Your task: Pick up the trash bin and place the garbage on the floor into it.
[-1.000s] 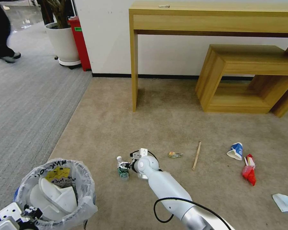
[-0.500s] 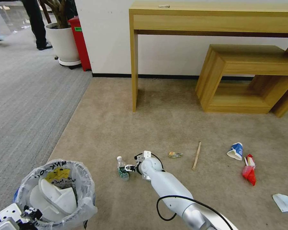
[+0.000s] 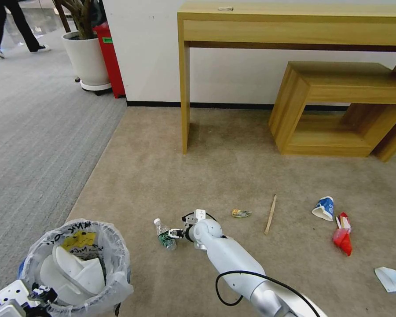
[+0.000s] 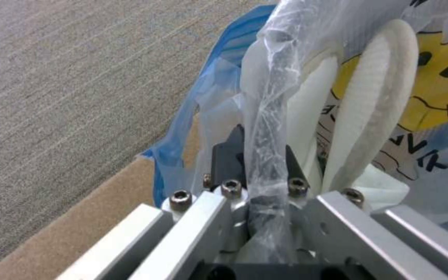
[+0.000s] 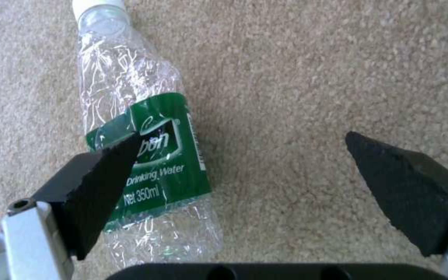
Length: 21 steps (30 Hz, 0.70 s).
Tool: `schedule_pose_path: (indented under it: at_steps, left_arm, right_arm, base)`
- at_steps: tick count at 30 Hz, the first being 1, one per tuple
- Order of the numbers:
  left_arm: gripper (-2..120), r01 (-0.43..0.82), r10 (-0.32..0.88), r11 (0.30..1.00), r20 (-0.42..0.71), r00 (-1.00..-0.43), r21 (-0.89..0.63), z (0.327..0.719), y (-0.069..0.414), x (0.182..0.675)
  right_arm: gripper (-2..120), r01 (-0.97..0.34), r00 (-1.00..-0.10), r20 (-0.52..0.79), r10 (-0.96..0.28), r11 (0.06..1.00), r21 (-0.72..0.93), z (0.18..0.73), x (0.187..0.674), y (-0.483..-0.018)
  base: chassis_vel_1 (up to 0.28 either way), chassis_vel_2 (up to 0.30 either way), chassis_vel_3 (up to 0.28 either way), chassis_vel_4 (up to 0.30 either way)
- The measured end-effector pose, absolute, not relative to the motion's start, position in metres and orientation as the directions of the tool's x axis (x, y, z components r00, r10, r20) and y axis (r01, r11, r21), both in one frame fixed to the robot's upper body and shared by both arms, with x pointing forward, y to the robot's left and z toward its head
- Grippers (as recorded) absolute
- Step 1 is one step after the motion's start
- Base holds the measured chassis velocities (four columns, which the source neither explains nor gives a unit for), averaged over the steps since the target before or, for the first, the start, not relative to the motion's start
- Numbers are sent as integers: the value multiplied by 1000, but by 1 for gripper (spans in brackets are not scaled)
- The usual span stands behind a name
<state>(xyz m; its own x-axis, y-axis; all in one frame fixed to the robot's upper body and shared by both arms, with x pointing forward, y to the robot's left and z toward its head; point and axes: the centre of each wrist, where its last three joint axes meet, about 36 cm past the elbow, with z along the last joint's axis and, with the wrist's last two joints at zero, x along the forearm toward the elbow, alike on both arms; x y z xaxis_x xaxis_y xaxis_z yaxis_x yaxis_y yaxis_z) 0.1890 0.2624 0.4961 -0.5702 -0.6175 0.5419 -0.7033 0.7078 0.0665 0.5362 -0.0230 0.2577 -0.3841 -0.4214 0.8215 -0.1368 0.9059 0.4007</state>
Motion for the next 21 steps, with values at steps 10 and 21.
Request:
schedule_pose_path:
  at_steps: [10, 21]
  left_arm:
    - [0, -701, -616, 711, 539, -574, 66, 496, 263, 190]
    - [0, -699, -611, 713, 540, -579, 57, 497, 261, 191]
  right_arm:
    - [100, -204, -388, 786, -481, 877, 435, 281, 515, 3]
    - [100, -224, -399, 797, -452, 892, 393, 286, 513, 10]
  base:
    - [0, 0, 0, 0]
    - [0, 0, 0, 0]
